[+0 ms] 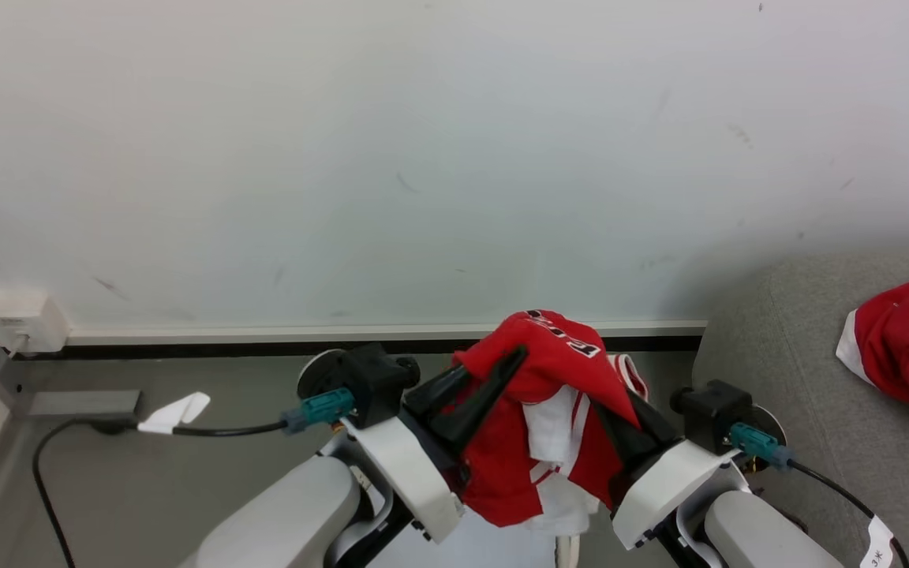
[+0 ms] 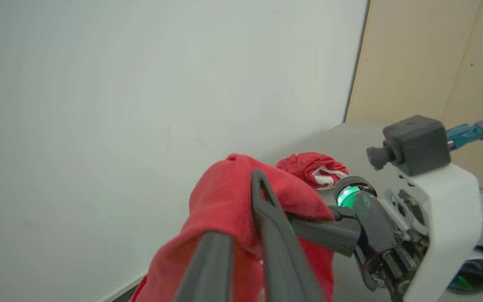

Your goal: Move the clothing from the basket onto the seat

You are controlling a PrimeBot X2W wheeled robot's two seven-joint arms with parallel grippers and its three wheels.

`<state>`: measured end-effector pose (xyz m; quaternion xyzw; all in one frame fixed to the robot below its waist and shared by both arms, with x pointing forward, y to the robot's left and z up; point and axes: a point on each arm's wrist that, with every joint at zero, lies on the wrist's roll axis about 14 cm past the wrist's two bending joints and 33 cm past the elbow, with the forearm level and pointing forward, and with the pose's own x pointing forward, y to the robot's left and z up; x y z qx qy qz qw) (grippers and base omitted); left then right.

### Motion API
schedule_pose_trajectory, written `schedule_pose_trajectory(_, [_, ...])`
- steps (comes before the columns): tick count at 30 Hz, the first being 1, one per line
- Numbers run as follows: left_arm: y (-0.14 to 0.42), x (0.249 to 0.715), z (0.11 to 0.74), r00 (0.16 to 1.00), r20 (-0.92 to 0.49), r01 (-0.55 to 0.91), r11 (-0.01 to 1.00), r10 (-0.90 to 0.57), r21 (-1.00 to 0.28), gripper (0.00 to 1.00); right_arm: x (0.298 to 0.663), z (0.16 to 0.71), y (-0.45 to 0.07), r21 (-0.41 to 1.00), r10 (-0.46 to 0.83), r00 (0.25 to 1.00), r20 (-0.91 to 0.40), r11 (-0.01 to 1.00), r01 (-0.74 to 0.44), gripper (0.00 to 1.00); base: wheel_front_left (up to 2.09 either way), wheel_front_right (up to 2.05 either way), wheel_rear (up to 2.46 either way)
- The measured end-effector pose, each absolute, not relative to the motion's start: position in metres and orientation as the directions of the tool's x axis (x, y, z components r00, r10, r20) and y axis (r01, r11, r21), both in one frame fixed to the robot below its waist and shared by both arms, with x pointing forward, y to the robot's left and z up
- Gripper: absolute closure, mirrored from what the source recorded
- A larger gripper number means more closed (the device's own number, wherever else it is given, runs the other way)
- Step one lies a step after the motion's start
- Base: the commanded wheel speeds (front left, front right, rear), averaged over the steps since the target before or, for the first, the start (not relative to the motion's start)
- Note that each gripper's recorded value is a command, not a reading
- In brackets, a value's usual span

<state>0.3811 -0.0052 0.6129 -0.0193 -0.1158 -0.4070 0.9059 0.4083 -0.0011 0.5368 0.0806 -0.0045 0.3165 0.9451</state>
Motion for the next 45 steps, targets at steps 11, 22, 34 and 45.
schedule_pose_trajectory(11, [-0.011,0.373,0.584,0.647,0.173,0.754,0.657,-0.742,-0.004,0.00,0.427,0.565,-0.064,0.220,0.412,0.896,0.167,0.870,-0.441,1.00,0.00,0.00,0.00])
schedule_pose_trajectory(22, [-0.032,0.374,0.570,0.617,0.163,0.783,0.621,-0.770,-0.028,0.00,0.417,0.588,-0.142,0.169,0.229,0.937,0.263,0.946,-0.278,1.00,0.00,0.00,0.00])
schedule_pose_trajectory(34, [-0.081,0.370,0.568,0.496,0.187,0.865,0.502,-0.848,-0.020,0.00,0.367,0.585,-0.220,0.183,0.003,0.957,0.289,0.981,-0.059,1.00,0.00,0.00,0.00])
schedule_pose_trajectory(45, [-0.118,0.361,0.557,0.393,0.173,0.918,0.396,-0.903,-0.022,0.00,0.333,0.583,-0.258,0.205,-0.136,0.946,0.294,0.976,0.077,1.00,0.00,0.00,0.00])
